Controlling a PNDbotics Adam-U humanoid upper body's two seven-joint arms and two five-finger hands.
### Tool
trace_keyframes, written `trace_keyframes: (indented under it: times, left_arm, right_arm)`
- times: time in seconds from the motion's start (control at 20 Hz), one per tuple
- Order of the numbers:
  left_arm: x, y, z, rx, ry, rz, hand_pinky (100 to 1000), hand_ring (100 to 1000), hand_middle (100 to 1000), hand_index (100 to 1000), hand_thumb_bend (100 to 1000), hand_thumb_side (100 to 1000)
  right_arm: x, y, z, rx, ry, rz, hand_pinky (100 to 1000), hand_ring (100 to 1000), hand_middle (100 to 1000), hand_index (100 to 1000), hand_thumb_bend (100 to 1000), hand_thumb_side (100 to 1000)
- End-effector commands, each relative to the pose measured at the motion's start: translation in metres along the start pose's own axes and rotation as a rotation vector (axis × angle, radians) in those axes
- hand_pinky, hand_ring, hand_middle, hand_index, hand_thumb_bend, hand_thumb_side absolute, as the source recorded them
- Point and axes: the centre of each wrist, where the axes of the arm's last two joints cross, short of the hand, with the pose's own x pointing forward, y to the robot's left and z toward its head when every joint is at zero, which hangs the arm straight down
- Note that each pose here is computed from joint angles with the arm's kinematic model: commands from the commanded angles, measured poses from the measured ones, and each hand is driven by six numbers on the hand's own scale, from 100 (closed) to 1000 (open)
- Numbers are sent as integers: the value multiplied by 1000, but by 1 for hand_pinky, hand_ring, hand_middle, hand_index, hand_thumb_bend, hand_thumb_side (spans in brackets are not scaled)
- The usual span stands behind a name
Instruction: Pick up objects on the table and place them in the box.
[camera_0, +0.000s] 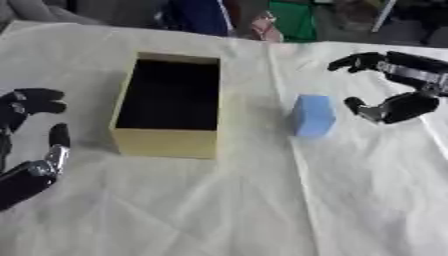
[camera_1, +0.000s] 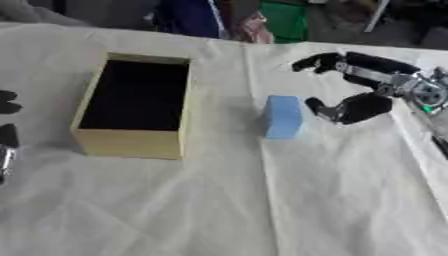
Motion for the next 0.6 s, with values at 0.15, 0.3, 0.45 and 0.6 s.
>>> trace_keyframes:
  times: [0.15,0.3,0.45,0.6]
  left_arm:
    - [3,5,-2,-12,-16,-20,842,739,738,704,100,267]
    - [3,5,-2,-13,-15,-19,842,739,738,705,100,266]
    - [3,5,-2,-13,-14,-17,843,739,739,707,100,266]
    - [3,4,-2,-14,-13,-16,843,740,739,708,100,266]
  right_arm:
    - [0,-11,-3,47,31,78,932,1000,941,1000,100,421]
    - [0,-9,-8,61,46,114,931,1000,955,1000,100,368]
    - [-3,-8,-12,63,71,155,933,1000,972,1000,100,349]
    - [-8,-4,-14,64,98,177,935,1000,983,1000,100,328]
